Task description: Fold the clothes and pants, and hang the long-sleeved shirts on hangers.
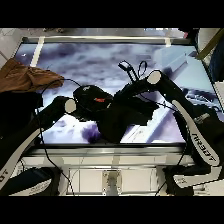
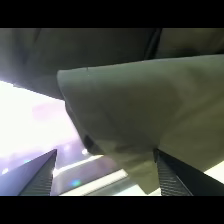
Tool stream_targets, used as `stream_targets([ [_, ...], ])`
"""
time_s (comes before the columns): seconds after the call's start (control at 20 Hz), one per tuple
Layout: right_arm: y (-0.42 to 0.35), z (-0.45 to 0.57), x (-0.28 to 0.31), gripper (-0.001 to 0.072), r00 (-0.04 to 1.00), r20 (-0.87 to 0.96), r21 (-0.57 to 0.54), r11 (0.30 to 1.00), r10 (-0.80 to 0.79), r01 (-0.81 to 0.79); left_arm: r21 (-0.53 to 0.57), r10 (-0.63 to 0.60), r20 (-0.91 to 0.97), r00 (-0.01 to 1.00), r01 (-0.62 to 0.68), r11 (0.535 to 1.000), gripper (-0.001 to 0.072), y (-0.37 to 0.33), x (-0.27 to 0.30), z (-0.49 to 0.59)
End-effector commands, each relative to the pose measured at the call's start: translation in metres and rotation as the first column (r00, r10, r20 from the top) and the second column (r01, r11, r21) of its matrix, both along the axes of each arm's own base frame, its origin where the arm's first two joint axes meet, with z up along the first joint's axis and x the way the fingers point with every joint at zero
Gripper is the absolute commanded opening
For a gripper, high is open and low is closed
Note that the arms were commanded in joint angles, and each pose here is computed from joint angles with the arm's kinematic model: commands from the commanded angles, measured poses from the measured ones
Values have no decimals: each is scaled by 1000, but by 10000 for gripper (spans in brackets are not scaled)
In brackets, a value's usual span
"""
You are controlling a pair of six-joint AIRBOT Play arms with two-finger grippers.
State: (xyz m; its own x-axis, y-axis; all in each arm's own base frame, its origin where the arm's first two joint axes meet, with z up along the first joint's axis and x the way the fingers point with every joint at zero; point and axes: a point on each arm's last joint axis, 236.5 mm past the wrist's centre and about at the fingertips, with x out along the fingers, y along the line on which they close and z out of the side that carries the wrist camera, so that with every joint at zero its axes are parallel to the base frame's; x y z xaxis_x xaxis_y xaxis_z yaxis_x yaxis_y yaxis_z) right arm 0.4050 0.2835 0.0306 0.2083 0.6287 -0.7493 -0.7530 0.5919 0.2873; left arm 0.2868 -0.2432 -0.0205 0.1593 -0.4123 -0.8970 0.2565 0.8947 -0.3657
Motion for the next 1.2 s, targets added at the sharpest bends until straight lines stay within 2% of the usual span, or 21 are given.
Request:
stream_targets([
  [0.0, 1, -7, 1, 482, 1000, -14, -11, 1000, 6, -7, -132, 89, 56, 994, -81, 988, 698, -22, 20, 10],
  [0.05, 0, -8, 1, 432, 1000, -11, -13, 1000, 8, -9, -160, 114, 82, 990, -100, 982, 698, -26, 29, 13],
  [0.1, 0, -8, 1, 431, 1000, -10, -14, 1000, 8, -9, -174, 127, 74, 989, -113, 978, 698, -29, 31, 11],
  [0.15, -1, -8, 1, 380, 1000, -8, -19, 1000, 9, -10, -179, 133, 48, 990, -123, 976, 682, -32, 30, 6],
  [0.2, -3, -10, 2, 216, 1000, -2, -30, 999, 13, -13, -182, 135, 28, 991, -127, 975, 539, -35, 28, 1],
  [0.25, -4, -11, 2, 36, 1000, 8, -40, 999, 22, -22, -182, 134, 11, 991, -129, 975, 278, -38, 25, -4],
  [0.3, -6, -10, 5, 38, 1000, 18, -42, 999, 16, -15, -178, 129, 1, 992, -127, 976, 2, -40, 23, -8],
  [0.5, -23, 12, 31, 38, 996, 82, -30, 998, -46, 49, -171, 89, 73, 993, -76, 982, 11, -30, 33, 2],
  [0.6, -37, 52, 42, 37, 988, 129, 1, 997, -79, 80, -209, 168, 135, 976, -138, 968, 10, -3, 55, 32],
  [0.75, -51, 125, 19, 37, 980, 196, 14, 1000, -27, 25, -298, 308, 304, 901, -218, 929, 8, 54, 79, 111],
  [0.95, -46, 241, -43, 37, 925, 380, 79, 996, 0, -32, -385, 396, 606, 690, -181, 905, 6, 115, 57, 257],
  [1.15, -62, 366, -124, 37, 831, 542, 249, 968, -124, -17, -278, 320, 840, 439, -158, 947, 6, 158, -7, 381],
])
